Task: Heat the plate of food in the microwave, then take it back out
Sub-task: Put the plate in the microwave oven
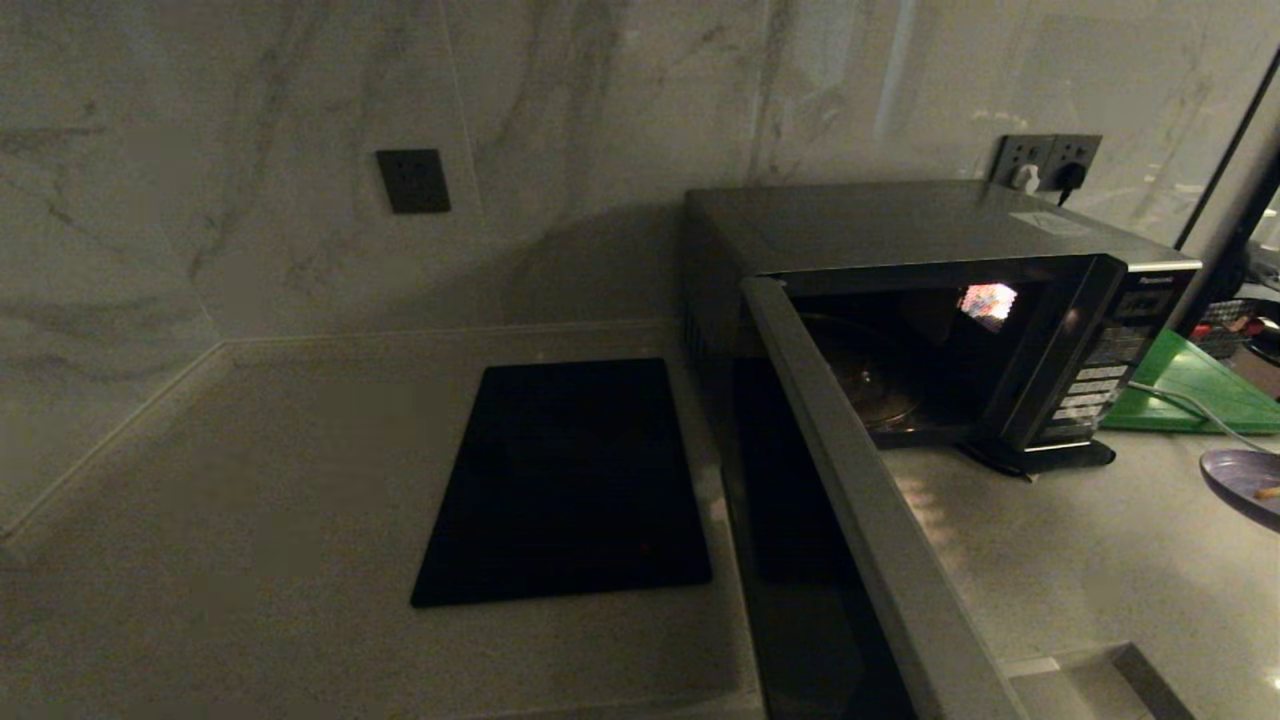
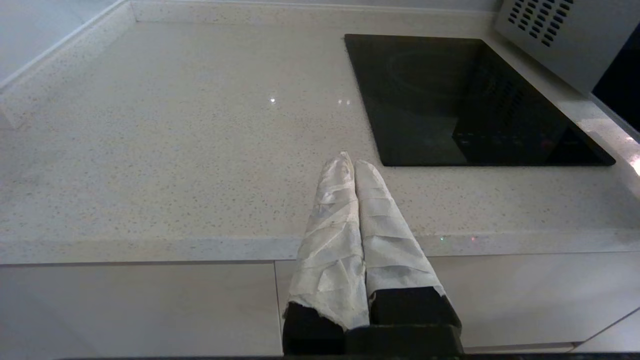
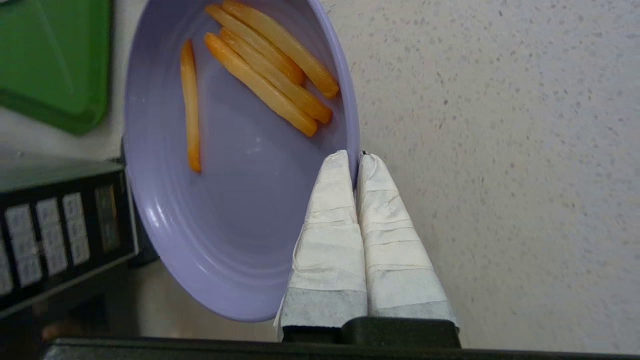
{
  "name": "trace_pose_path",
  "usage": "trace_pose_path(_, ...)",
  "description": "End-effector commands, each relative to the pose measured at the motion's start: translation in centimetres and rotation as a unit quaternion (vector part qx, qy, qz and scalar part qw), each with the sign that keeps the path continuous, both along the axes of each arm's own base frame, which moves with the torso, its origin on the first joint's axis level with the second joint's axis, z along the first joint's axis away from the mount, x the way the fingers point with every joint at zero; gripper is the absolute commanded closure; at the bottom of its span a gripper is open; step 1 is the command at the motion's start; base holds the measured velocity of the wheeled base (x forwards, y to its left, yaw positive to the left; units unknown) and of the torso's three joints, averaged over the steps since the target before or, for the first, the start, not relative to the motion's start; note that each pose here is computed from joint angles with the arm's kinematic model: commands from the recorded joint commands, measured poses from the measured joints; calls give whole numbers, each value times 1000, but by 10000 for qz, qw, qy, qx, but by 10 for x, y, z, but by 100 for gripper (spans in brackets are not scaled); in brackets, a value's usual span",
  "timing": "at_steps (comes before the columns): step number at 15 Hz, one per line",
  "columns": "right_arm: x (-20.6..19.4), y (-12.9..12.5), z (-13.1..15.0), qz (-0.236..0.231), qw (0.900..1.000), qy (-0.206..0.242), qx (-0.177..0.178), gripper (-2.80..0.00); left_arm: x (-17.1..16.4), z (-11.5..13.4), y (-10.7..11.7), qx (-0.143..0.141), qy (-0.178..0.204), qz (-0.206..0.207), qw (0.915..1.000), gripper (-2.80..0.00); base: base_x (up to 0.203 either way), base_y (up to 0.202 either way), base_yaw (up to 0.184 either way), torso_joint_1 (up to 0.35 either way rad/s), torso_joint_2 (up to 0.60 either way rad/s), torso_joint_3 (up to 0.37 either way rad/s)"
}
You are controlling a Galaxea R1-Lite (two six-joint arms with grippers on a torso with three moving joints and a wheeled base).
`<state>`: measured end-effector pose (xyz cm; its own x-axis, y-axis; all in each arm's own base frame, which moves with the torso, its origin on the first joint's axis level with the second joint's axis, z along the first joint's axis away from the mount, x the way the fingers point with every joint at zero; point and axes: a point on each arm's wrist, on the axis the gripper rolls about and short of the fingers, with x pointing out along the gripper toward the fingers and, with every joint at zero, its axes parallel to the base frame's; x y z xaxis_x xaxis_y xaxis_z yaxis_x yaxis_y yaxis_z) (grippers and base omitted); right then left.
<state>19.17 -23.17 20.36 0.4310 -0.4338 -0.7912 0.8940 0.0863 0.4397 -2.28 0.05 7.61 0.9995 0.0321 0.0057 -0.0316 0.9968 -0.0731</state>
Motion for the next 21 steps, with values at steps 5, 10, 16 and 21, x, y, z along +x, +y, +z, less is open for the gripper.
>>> trace_pose_path(5,-15,30,20,246,9991,-322,-131,0,0,0,0,-3,5,8,10000,0,0,0,0,0,0,0)
trace_pose_path(10,-11,59,24,701,9967,-374,-166,0,0,0,0,-3,5,8,10000,0,0,0,0,0,0,0)
trace_pose_path(16,-12,98,23,1238,9912,-448,-108,0,0,0,0,-3,5,8,10000,0,0,0,0,0,0,0)
trace_pose_path(21,-8,121,25,1600,9856,-553,-39,0,0,0,0,-3,5,8,10000,0,0,0,0,0,0,0)
